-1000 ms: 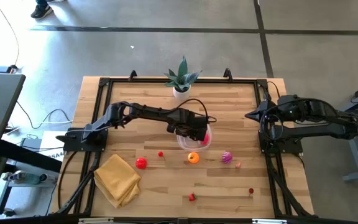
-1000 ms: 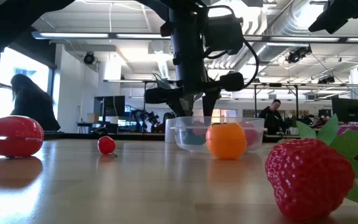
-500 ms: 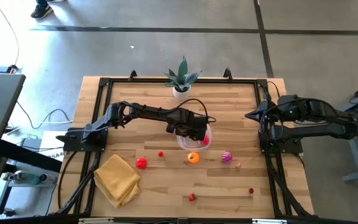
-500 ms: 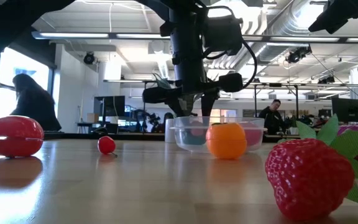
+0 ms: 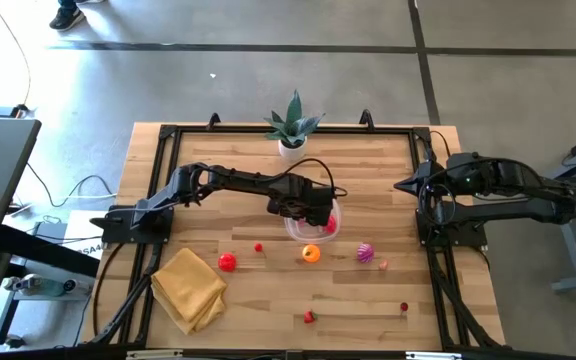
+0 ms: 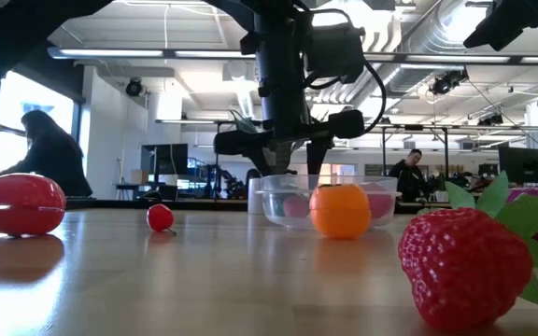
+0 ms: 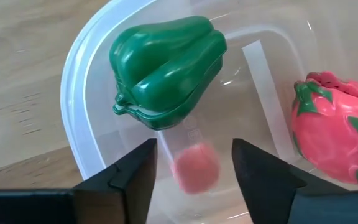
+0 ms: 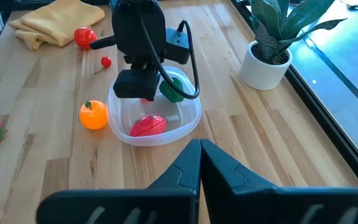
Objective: Pick and placing Produce into tupperware
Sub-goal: Put the peach into the transparent bin
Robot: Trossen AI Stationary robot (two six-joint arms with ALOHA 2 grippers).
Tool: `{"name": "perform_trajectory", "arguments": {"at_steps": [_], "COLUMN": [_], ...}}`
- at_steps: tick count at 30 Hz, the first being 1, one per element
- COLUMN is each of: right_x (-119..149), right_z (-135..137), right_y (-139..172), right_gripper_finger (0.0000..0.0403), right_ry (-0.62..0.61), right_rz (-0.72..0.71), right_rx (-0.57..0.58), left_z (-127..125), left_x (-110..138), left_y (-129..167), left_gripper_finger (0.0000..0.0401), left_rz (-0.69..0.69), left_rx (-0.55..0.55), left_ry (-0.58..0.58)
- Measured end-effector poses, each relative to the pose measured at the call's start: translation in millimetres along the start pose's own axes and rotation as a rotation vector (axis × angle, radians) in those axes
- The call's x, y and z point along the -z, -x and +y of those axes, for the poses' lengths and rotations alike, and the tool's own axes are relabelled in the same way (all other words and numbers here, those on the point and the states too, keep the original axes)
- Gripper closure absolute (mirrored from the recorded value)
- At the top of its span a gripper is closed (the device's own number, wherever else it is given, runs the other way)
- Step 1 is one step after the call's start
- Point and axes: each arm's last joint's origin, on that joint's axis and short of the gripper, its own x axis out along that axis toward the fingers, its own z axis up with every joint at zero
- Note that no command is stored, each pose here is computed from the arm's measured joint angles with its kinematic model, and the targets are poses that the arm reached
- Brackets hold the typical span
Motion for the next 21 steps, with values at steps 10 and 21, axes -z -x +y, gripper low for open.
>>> {"name": "perform_trajectory", "arguments": {"at_steps": [10,21], "right_x": [0,0], "right_z": [0,0], "right_y": [0,0], "right_gripper_finger": [0.0403,0.0403], "right_ry": [0.000,0.000], "right_rz": [0.000,0.000], "right_rx": [0.000,0.000], "left_z": [3,34], "left_x": [0,3], "left_y": [22,105], "left_gripper_finger": [0.0188,0.0207], "left_rz": [0.022,0.024], "left_rx": [0.019,-0.123], "left_ry": [-0.001,0.101]}}
